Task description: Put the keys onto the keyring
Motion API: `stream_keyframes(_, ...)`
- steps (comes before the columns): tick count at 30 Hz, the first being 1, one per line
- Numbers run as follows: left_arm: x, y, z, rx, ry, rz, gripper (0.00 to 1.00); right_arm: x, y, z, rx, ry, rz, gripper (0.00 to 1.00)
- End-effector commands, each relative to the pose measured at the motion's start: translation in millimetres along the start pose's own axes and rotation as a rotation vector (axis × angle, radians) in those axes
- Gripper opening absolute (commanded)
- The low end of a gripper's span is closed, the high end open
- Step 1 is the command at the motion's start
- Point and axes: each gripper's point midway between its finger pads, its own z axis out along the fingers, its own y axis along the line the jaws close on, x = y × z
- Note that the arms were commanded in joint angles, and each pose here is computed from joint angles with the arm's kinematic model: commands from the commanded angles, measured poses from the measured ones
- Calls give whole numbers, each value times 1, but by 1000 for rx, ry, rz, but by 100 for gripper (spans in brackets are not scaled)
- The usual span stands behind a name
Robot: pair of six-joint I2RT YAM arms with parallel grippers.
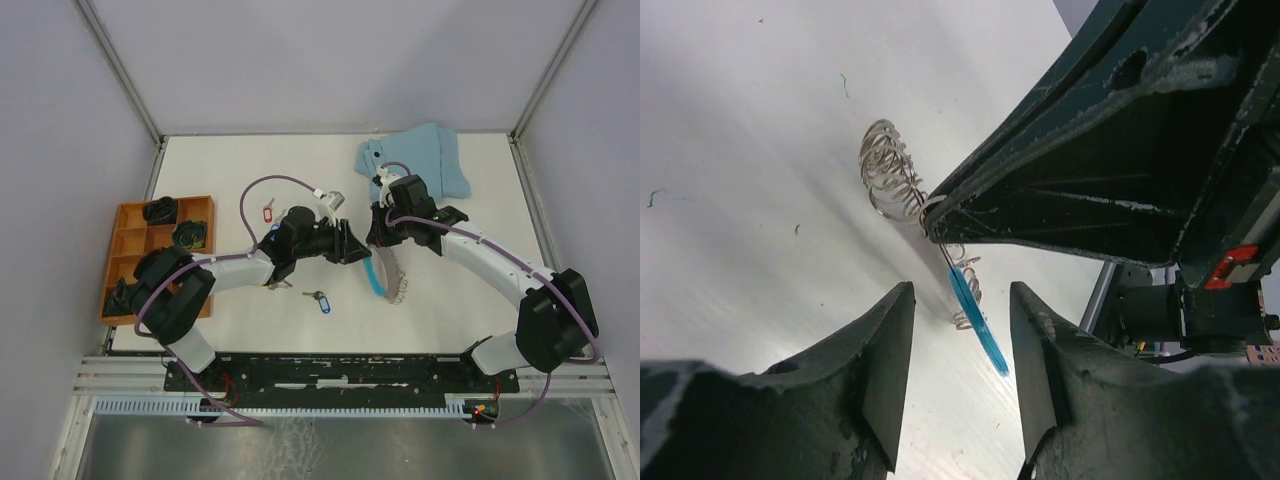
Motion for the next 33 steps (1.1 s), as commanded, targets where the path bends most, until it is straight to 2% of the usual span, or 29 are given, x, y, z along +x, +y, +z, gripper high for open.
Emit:
stream_keyframes(1, -19, -20, 10, 87, -42, 40, 48, -23, 17, -9, -52, -80, 6, 1)
stream_keyframes(9, -10, -15, 16, 100, -21, 43, 35, -27, 17, -6, -41, -86, 34, 3)
stream_keyframes(14, -9, 1, 14, 12, 12, 132, 16, -28, 16, -12, -31, -92, 17, 4)
stream_keyframes(17, -12, 11, 10, -51, 44, 236, 3, -29, 17, -18, -34, -100, -1, 9)
stream_keyframes(24, -12, 14, 3, -49, 137, 459, 3, -35, 14, -43, -6, -104, -89, 32)
stream_keyframes(29, 1, 12, 2, 36, 269, 596, 3, -46, 3, -71, 19, -133, -167, 46)
stream_keyframes(33, 3, 9, 1, 101, 343, 685, 3, -41, -8, -79, -41, -114, -199, 55)
